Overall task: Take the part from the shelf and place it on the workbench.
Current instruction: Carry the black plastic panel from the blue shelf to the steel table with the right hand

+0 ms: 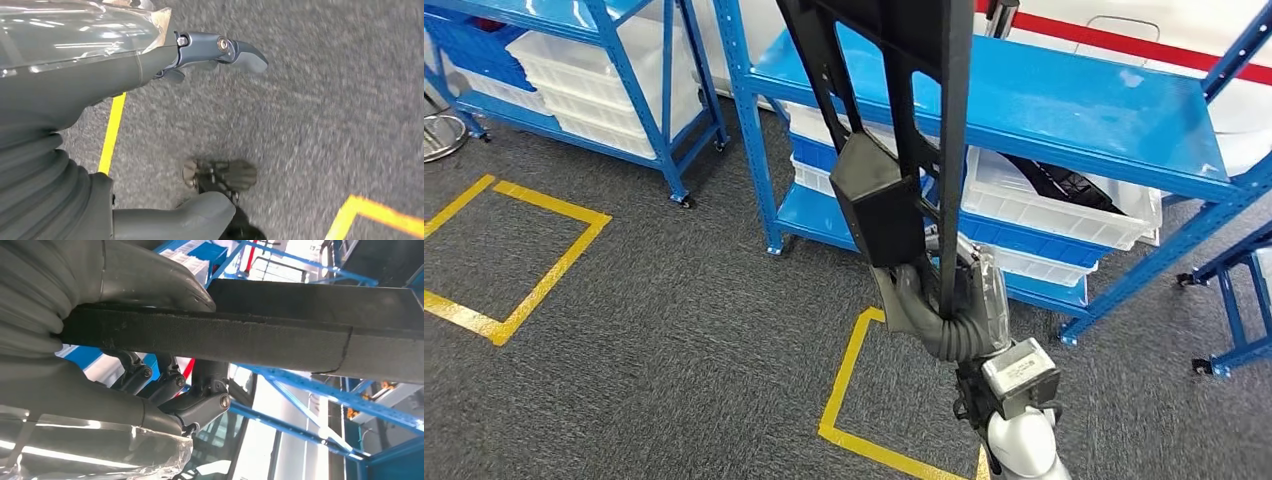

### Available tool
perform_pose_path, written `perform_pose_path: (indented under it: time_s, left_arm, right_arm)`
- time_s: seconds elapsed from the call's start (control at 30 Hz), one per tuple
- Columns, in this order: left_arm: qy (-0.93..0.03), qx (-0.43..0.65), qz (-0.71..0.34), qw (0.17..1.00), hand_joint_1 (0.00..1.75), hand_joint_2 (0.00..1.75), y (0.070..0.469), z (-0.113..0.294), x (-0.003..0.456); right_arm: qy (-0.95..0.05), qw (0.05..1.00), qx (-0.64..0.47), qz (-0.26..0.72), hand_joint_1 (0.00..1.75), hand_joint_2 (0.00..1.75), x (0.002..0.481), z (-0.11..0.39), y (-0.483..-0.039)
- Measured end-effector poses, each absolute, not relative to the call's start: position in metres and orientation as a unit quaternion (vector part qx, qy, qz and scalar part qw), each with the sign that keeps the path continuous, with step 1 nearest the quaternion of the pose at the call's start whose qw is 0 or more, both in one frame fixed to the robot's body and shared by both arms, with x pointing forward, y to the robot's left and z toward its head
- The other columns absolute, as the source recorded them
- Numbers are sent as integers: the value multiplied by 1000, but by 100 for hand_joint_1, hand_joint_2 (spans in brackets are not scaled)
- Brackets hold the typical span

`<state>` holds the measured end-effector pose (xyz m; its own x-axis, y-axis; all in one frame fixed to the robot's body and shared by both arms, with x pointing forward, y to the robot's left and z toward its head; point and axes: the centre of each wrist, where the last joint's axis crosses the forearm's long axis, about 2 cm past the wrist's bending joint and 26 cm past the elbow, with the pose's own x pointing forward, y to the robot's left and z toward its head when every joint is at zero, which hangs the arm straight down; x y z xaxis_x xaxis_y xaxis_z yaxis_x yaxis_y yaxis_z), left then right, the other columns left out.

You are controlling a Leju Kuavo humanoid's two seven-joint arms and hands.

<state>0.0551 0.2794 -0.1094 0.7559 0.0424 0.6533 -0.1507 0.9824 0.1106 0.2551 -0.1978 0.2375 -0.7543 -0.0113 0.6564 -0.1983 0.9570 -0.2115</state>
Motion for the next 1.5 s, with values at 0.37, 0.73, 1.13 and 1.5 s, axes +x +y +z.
perform_pose_path:
  time_s: [0.37,0.73,1.13,1.5]
  left_arm:
    - [-358,71,41,930,0,175,279,-109,56]
    - [-369,69,33,926,0,175,282,-109,60]
    - [-369,62,26,927,0,175,282,-108,64]
    - [-364,58,24,929,0,175,286,-110,55]
  right_arm:
    - [-929,341,46,139,175,175,240,230,-205]
    - [-935,328,39,126,175,175,235,233,-209]
    - [-938,329,22,109,175,175,230,230,-216]
    - [-940,331,15,79,175,175,228,230,-224]
